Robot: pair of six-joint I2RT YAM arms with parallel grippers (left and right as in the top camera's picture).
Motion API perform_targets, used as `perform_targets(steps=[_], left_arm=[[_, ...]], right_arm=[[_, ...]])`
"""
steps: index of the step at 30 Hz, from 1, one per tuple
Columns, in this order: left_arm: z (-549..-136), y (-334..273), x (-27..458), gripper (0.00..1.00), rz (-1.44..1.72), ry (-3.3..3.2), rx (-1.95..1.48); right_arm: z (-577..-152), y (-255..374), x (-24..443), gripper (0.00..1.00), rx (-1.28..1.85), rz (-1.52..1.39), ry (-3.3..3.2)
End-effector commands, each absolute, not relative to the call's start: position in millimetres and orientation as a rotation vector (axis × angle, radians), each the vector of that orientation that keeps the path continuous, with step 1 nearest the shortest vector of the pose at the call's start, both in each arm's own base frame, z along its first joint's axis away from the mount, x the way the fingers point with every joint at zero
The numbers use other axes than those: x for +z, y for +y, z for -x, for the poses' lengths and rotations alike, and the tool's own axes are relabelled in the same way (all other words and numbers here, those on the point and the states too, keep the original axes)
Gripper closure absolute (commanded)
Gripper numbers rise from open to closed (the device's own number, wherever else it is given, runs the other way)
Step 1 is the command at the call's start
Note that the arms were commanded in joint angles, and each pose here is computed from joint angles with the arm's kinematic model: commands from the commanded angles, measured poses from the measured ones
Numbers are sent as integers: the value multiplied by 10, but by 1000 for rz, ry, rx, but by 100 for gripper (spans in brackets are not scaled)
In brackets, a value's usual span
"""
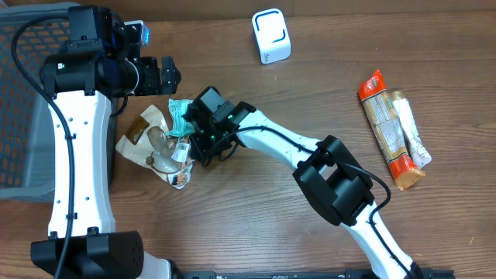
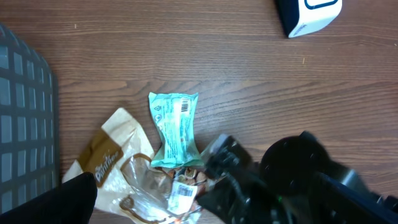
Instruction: Scan the item barcode
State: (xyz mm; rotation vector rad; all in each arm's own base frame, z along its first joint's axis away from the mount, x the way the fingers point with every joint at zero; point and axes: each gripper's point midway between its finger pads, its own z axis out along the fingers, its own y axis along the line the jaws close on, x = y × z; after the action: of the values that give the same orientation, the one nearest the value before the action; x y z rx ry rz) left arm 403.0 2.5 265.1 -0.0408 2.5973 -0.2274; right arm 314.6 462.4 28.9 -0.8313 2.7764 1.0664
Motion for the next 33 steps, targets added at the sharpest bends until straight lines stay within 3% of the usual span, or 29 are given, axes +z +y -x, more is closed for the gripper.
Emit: perform_targets(steps=[1, 9, 16, 19, 23, 27, 33], left_arm=[[-4053, 2, 2713, 0, 37, 2579, -227], [-4053, 4, 2713, 0, 37, 2579, -226], [-4053, 2, 2713, 0, 37, 2579, -227], [-4053, 3, 2713, 0, 37, 2579, -227], [-4053, 3, 2713, 0, 37, 2579, -227], [-4053, 2, 2713, 0, 37, 2579, -227], [-4053, 3, 2713, 0, 37, 2579, -227]], right_arm=[[-3391, 4367, 338, 96, 1046, 735, 2817], [-3445, 3563, 590, 96, 938, 815, 2925], [-3610, 2818, 607, 96, 650, 765, 3032], [-3793, 2592, 625, 78, 600, 684, 3028], [-4077, 2416, 775, 64, 621, 570, 2982], [-4210, 2485, 1033, 59, 774, 544, 2905], [-4035, 2821, 1160, 53, 947, 633, 2864]])
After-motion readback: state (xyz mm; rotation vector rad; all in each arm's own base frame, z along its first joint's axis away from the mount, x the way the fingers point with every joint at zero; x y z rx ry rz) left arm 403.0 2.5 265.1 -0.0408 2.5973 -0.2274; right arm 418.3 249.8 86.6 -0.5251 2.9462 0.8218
